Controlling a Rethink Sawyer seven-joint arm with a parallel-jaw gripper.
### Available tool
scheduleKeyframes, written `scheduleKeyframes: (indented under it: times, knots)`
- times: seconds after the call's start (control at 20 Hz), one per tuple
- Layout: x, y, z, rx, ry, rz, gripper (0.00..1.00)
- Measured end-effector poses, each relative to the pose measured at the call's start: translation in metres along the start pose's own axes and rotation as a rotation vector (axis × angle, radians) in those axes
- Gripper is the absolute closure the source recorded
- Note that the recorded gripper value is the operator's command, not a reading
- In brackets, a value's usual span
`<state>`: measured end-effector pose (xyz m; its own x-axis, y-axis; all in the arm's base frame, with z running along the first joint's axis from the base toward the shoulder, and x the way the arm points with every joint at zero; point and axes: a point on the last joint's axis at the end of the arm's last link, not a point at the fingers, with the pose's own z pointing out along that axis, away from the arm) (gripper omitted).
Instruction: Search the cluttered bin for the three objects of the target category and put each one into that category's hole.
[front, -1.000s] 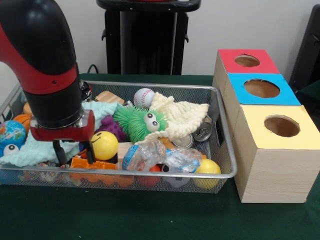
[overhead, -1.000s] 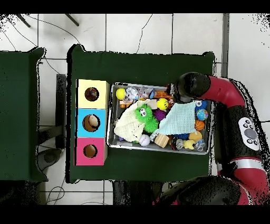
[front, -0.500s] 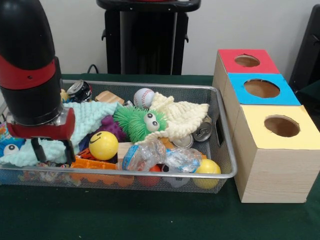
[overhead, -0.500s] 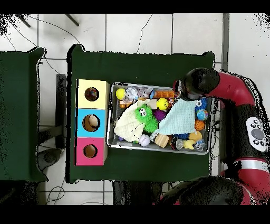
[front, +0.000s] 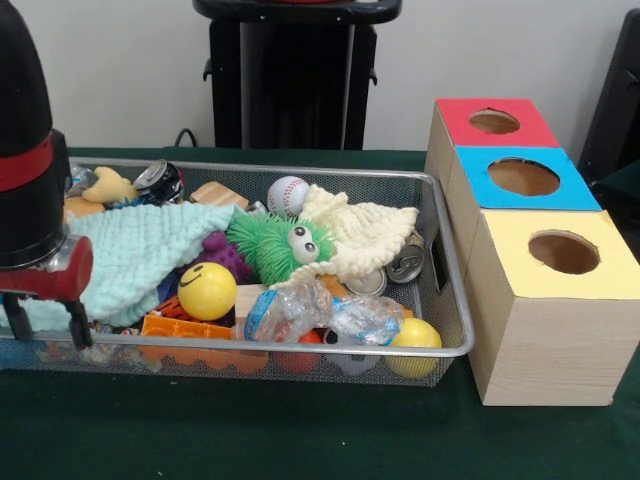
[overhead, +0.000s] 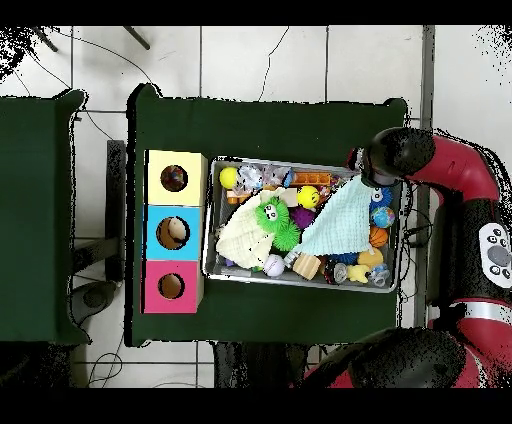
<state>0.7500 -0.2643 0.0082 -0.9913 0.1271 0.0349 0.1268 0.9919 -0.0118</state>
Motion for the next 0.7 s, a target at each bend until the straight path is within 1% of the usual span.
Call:
scheduleKeyframes:
  times: [0.2, 0.4, 0.7]
  knots:
    - [-0.003, -0.008, 0.005, 0.001, -0.007, 0.011, 0.00]
    - [-0.002, -0.012, 0.012, -0.003, -0.006, 0.020, 0.00]
    - [-0.003, -0.013, 0.011, -0.003, -0.007, 0.021, 0.00]
